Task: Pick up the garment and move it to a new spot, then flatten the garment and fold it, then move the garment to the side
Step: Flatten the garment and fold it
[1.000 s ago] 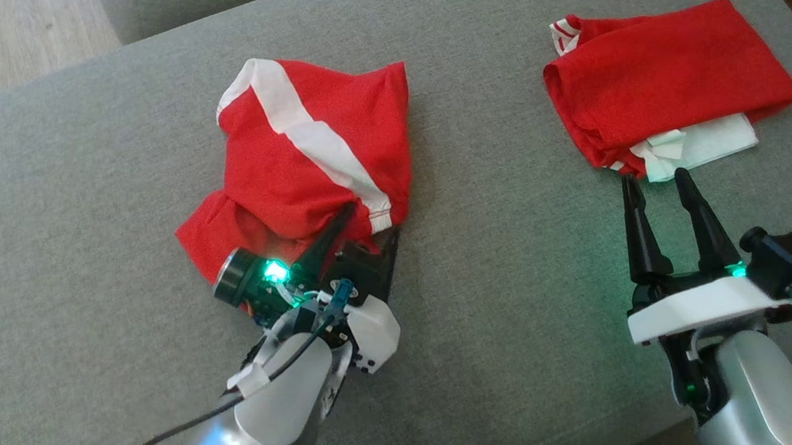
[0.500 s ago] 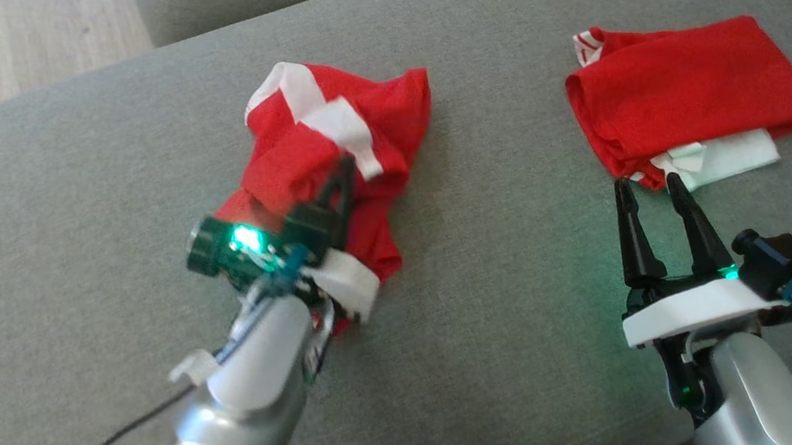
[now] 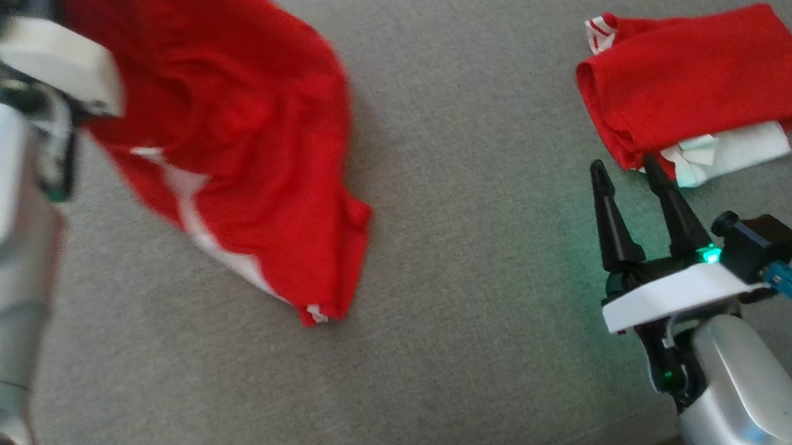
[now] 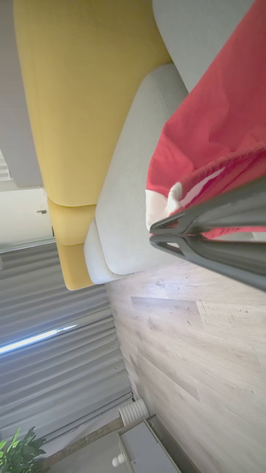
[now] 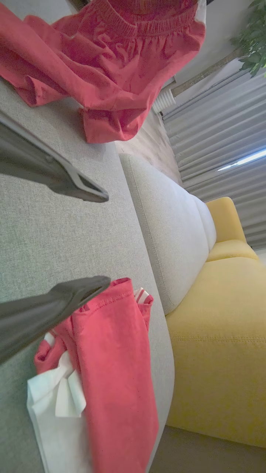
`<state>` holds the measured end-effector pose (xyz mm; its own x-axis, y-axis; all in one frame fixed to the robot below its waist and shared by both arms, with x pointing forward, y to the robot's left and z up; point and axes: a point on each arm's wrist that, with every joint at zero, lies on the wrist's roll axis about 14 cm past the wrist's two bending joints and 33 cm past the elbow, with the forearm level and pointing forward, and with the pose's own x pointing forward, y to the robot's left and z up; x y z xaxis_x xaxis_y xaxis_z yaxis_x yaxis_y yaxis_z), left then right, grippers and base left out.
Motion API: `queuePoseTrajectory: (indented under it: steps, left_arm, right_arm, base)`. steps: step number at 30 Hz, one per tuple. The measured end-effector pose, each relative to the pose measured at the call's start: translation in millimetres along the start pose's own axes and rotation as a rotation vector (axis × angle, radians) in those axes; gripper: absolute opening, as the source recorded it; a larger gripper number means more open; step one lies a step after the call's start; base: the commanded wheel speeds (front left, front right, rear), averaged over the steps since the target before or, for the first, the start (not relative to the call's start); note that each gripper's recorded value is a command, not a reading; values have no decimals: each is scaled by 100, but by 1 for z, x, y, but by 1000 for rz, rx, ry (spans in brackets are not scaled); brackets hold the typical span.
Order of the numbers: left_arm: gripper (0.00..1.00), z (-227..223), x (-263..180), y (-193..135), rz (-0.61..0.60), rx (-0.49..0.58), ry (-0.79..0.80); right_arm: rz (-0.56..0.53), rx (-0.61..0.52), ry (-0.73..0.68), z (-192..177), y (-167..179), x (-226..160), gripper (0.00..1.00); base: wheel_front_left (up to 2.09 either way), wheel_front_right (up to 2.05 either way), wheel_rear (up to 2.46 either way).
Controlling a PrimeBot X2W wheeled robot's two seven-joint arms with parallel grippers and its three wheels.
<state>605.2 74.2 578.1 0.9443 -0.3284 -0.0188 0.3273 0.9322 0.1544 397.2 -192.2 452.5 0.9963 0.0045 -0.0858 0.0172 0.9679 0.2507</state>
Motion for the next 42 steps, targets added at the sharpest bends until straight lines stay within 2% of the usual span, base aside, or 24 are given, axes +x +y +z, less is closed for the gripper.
queuePoseTrajectory:
  steps: [6,7,8,14,20,26,31,34,37,42]
  left_arm:
    - [0,-45,17,36,50,57,179]
    - [45,-54,19,42,63,69,211]
    - [100,-62,21,49,77,82,235]
    - [100,-98,19,92,190,117,320]
    - [100,-77,12,98,200,94,176]
    - [100,-59,-12,77,140,25,53]
    - [100,-59,-42,58,101,-43,24]
    - [100,-58,-81,40,83,-100,-17]
    - [100,-59,-104,33,98,-129,-36]
    - [100,-76,-168,14,141,-182,-27]
  right_arm:
    - [-1,9,35,-12,-1,3,100]
    - [-1,11,41,-14,-1,4,100]
    - [-1,9,45,-15,-1,6,100]
    - [17,-4,36,-12,2,19,100]
    - [51,-1,17,-8,13,26,100]
    - [106,-20,-29,7,31,32,100]
    - [148,-26,-51,14,47,34,100]
    - [186,-24,-39,10,62,26,100]
    - [201,-24,-30,6,68,22,100]
    - [260,-30,-23,5,89,16,100]
  base:
    - [0,0,0]
    - [0,0,0]
    - [0,0,0]
    - [0,0,0]
    - [0,0,0]
    - [0,0,0]
    - [0,0,0]
    - [0,0,0]
    - [0,0,0]
    - [0,0,0]
